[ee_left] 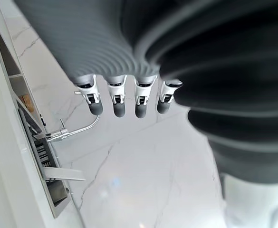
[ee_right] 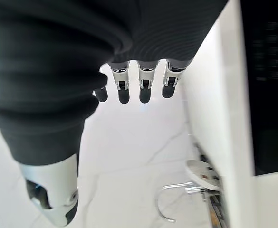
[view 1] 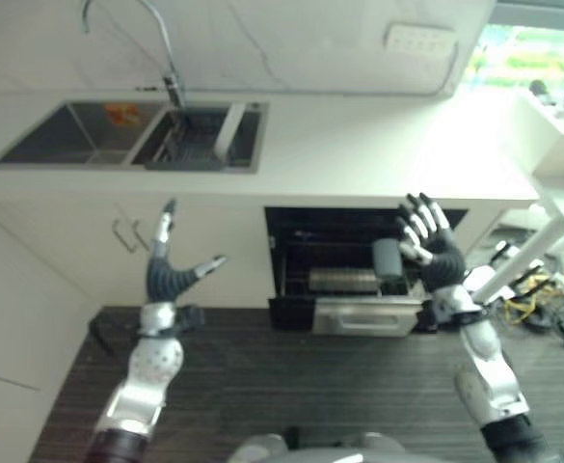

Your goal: Place the dishes in the dishwasher.

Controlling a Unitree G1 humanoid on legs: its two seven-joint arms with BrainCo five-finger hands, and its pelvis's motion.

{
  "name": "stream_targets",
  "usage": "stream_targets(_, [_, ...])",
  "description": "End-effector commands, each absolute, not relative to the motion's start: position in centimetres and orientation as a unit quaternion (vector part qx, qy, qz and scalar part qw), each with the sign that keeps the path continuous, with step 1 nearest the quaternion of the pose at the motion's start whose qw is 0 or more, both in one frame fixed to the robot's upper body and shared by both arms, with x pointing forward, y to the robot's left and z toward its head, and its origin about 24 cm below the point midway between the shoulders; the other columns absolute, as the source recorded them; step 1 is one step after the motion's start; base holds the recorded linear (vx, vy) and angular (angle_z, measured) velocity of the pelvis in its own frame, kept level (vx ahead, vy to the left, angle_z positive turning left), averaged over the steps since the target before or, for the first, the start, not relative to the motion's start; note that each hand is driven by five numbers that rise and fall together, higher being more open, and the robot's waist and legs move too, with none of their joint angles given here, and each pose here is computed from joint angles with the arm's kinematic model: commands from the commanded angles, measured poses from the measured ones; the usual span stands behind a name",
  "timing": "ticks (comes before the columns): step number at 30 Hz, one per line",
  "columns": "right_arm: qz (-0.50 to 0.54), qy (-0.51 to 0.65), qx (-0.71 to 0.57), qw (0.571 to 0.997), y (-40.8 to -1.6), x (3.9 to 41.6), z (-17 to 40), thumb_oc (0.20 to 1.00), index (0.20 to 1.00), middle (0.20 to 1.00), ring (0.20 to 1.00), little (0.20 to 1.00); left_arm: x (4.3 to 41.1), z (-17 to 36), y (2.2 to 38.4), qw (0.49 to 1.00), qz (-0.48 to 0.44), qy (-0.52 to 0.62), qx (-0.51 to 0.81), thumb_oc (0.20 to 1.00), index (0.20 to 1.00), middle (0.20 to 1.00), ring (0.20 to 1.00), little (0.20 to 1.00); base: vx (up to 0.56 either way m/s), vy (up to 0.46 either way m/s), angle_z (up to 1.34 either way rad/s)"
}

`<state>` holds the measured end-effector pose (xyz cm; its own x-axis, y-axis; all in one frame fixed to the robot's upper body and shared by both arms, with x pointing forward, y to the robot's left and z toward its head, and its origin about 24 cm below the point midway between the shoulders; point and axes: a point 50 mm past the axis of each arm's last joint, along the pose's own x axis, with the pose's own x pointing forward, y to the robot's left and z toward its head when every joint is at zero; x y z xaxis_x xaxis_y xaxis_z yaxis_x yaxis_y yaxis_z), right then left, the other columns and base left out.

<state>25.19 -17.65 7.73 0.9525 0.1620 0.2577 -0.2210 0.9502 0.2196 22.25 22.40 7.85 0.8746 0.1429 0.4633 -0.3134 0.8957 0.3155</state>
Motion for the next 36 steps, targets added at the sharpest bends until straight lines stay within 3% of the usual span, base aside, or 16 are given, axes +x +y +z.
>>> stream_targets(1, [0.122, -0.185, 0.133, 0.966, -17.4, 25.4, 10.6, 1.000, 1.000, 1.000, 1.000, 1.000, 21.9, 9.7, 22.4, 0.938, 0.104, -0.274, 0.184, 1.000, 1.000, 1.000, 1.000, 1.000, 0.10, -0.130, 0.22])
stream_targets(11, [0.132, -0.173, 0.108, 0.970, -18.0, 24.4, 9.8, 1.000, 1.000, 1.000, 1.000, 1.000, 21.7, 10.1, 22.0, 0.941, 0.085, -0.280, 0.171, 1.000, 1.000, 1.000, 1.000, 1.000, 0.04, -0.022, 0.00])
stream_targets(21, [0.116, -0.205, 0.079, 0.969, -19.1, 24.2, 11.2, 1.000, 1.000, 1.000, 1.000, 1.000, 22.0, 10.7, 21.5, 0.945, 0.060, -0.292, 0.130, 1.000, 1.000, 1.000, 1.000, 1.000, 0.20, 0.447, -0.18])
stream_targets(26, [0.079, -0.228, 0.131, 0.962, -20.4, 23.7, 11.2, 1.000, 1.000, 1.000, 1.000, 1.000, 23.2, 11.6, 20.4, 0.939, 0.016, -0.299, 0.169, 1.000, 1.000, 1.000, 1.000, 1.000, 0.16, 0.575, -0.22])
stream_targets(36, [0.104, -0.220, 0.164, 0.956, -19.3, 24.4, 11.1, 1.000, 1.000, 1.000, 1.000, 1.000, 22.8, 11.8, 21.9, 0.934, 0.044, -0.298, 0.190, 1.000, 1.000, 1.000, 1.000, 1.000, 0.00, 0.181, -0.27])
